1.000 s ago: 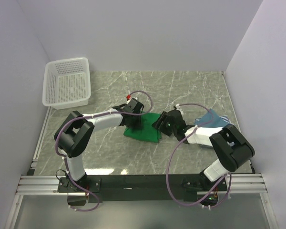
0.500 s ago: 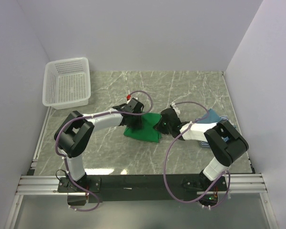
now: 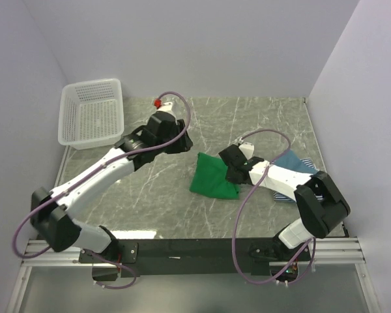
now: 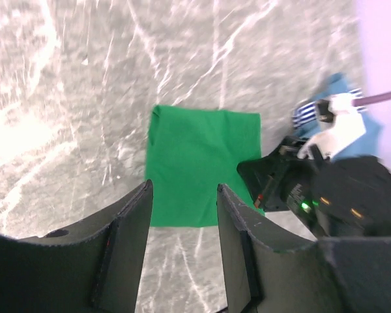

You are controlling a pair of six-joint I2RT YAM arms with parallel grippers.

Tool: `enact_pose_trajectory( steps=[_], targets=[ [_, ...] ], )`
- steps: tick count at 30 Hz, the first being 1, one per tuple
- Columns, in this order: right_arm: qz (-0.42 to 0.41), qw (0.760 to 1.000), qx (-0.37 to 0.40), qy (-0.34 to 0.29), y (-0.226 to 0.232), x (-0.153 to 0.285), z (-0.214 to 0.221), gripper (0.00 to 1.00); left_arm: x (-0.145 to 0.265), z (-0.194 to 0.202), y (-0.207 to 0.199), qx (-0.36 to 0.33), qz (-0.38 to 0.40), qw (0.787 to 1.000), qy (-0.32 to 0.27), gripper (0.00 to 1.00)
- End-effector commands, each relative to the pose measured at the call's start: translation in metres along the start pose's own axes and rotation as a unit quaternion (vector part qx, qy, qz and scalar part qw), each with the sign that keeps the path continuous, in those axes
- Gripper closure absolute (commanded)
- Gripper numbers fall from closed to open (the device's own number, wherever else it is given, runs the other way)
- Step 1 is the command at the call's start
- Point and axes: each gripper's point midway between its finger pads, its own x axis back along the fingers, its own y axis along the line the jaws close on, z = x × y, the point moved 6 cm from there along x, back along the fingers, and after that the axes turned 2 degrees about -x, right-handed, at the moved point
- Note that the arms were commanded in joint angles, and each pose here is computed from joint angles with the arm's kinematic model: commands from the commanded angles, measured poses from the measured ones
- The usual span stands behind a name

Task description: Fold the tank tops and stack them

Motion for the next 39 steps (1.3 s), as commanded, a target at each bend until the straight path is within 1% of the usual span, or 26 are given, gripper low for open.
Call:
enact_pose_trajectory(
  steps=[1, 2, 3, 6, 13, 19, 24, 31, 39],
  targets=[
    [0.105, 0.992, 0.064, -0.036, -0.031, 0.027, -0.023, 1.00, 0.018, -0.001, 0.007, -0.013, -0.002, 1.000, -0.006, 0.50],
    [0.107, 0.991, 0.073, -0.042, -0.029, 0.032, -0.030, 1.00, 0.019, 0.002, 0.009, -0.013, 0.001, 1.000, -0.004, 0.50],
    [0.131, 0.987, 0.083, -0.047, -0.035, 0.035, -0.032, 1.00, 0.023, 0.001, 0.009, -0.012, 0.004, 1.000, -0.007, 0.50],
    [0.162, 0.980, 0.094, -0.066, -0.041, 0.043, -0.045, 1.00, 0.025, 0.007, 0.011, -0.015, 0.009, 1.000, -0.001, 0.50],
    [0.228, 0.961, 0.136, -0.082, -0.057, 0.060, -0.060, 1.00, 0.026, 0.015, 0.015, -0.026, 0.020, 0.999, 0.010, 0.50],
    [0.271, 0.946, 0.156, -0.088, -0.063, 0.071, -0.075, 1.00, 0.023, 0.018, 0.017, -0.037, 0.022, 0.999, 0.018, 0.50],
    [0.293, 0.938, 0.157, -0.095, -0.070, 0.081, -0.085, 1.00, 0.020, 0.018, 0.019, -0.039, 0.023, 0.999, 0.022, 0.51],
    [0.302, 0.935, 0.150, -0.112, -0.079, 0.104, -0.103, 1.00, 0.020, 0.017, 0.018, -0.040, 0.031, 0.998, 0.025, 0.50],
    [0.303, 0.937, 0.104, -0.137, -0.104, 0.130, -0.124, 1.00, 0.019, 0.018, 0.016, -0.039, 0.039, 0.998, 0.030, 0.50]
  ],
)
